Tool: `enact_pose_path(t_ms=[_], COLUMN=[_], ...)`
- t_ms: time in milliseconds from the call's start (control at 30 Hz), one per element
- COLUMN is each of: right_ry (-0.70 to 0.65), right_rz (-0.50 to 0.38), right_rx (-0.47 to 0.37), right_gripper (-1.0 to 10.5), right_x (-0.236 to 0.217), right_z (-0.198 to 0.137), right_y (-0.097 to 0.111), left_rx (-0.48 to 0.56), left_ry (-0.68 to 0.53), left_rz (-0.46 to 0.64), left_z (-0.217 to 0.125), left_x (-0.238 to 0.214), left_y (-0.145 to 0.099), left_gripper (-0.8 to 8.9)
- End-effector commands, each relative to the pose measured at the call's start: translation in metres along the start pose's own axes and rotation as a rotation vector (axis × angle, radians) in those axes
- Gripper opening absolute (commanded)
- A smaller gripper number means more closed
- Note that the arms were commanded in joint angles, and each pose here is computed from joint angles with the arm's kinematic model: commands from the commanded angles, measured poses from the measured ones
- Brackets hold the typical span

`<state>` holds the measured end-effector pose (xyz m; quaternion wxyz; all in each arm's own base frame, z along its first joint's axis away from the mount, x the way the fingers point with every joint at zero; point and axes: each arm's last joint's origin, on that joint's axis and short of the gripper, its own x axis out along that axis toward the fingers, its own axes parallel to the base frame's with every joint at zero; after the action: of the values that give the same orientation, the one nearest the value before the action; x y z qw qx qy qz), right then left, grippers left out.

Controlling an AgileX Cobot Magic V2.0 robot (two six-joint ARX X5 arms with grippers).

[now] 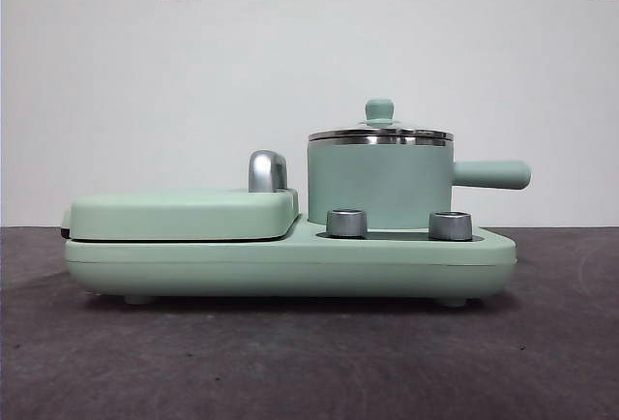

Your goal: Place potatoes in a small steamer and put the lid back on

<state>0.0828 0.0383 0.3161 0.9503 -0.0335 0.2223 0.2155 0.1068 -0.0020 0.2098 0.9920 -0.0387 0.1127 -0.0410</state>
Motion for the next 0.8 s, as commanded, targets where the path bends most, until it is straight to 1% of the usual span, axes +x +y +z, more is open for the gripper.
enact_pose_path(t_ms=[33,133,200,233,333,800], right_ry=[-0.011,-0.011,-0.011,-0.011,-0.014,-0.017], right_rz=[0.005,0.005,0.005,0.005,0.005,0.006], right_rx=[0.004,0.004,0.004,0.004,0.004,0.004], right_gripper=[0.1,0.1,0.1,0.1,0.1,0.1], right_x=[0.0,0.0,0.0,0.0,0.0,0.0], right_z=[0.002,0.002,0.002,0.002,0.003,0.003], right_y=[0.001,0.001,0.001,0.001,0.001,0.001], left_rx=[0.011,0.011,0.012,0.012,0.025,0.025], left_ry=[-0.026,-0.033,-0.053,-0.044,-0.075,-0.075], left_rz=[0.023,0.025,0.023,0.03,0.049,0.049], left_z=[-0.028,-0.05,-0.059,-0.061,-0.058,-0.058], left_x=[0.002,0.003,0.005,0.003,0.002,0.002], left_y=[0.004,0.006,0.007,0.007,0.007,0.007], left_gripper=[0.07,0.07,0.07,0.07,0.07,0.07])
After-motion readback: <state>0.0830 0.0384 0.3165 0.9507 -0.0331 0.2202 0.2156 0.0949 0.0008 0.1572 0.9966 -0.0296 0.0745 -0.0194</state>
